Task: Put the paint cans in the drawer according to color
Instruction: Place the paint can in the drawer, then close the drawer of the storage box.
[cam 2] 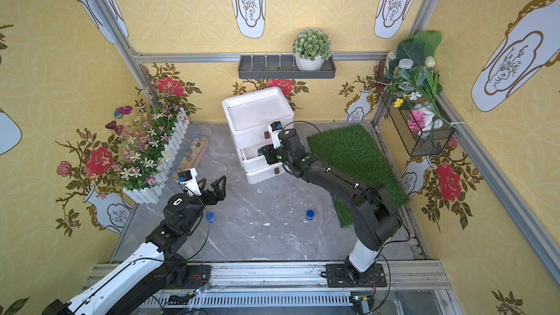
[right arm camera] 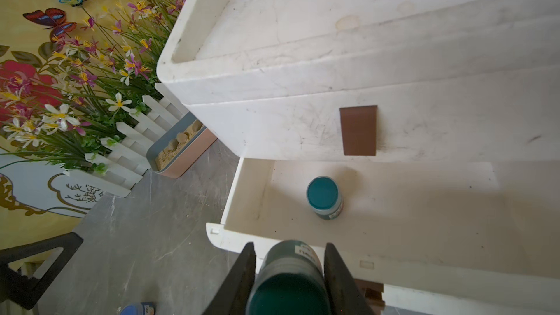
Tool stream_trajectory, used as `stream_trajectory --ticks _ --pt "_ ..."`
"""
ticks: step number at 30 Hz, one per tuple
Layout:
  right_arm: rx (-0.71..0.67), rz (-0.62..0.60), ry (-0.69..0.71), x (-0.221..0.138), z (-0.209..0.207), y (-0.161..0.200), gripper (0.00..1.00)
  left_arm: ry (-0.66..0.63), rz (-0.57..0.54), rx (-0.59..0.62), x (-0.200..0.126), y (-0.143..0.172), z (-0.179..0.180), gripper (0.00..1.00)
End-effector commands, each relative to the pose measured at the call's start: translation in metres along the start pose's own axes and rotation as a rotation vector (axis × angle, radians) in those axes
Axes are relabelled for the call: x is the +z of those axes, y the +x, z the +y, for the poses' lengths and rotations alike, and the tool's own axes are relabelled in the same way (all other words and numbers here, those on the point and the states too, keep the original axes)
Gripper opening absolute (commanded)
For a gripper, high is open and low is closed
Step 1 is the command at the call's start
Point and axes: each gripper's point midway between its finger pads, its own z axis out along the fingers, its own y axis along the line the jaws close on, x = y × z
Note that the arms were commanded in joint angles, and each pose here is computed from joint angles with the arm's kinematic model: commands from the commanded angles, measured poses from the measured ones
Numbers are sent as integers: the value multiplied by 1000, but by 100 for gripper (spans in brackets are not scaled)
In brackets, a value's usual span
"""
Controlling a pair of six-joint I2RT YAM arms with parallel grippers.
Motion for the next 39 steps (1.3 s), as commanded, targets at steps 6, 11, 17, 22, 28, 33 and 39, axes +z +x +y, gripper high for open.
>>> stream_trajectory --ticks 6,11,17,22,28,33,39 --pt "-13 -31 115 17 -24 -8 33 3 6 1 0 1 0 100" --pt "-9 -40 186 25 -41 -8 34 11 5 -1 0 -1 -2 100" --pt "-18 -5 199 42 -45 -6 37 13 1 1 -2 -4 -4 100" --pt "-20 13 183 49 -45 -5 41 15 -2 0 -4 -6 -5 100" --pt "-37 -13 172 33 -37 -17 52 20 0 -1 -5 -6 -5 100" --pt "-58 -95 142 -8 -21 -28 50 31 0 -5 -7 -6 -7 100" --pt "-1 -201 -92 -66 -16 28 43 56 -6 -20 -9 -4 -9 100"
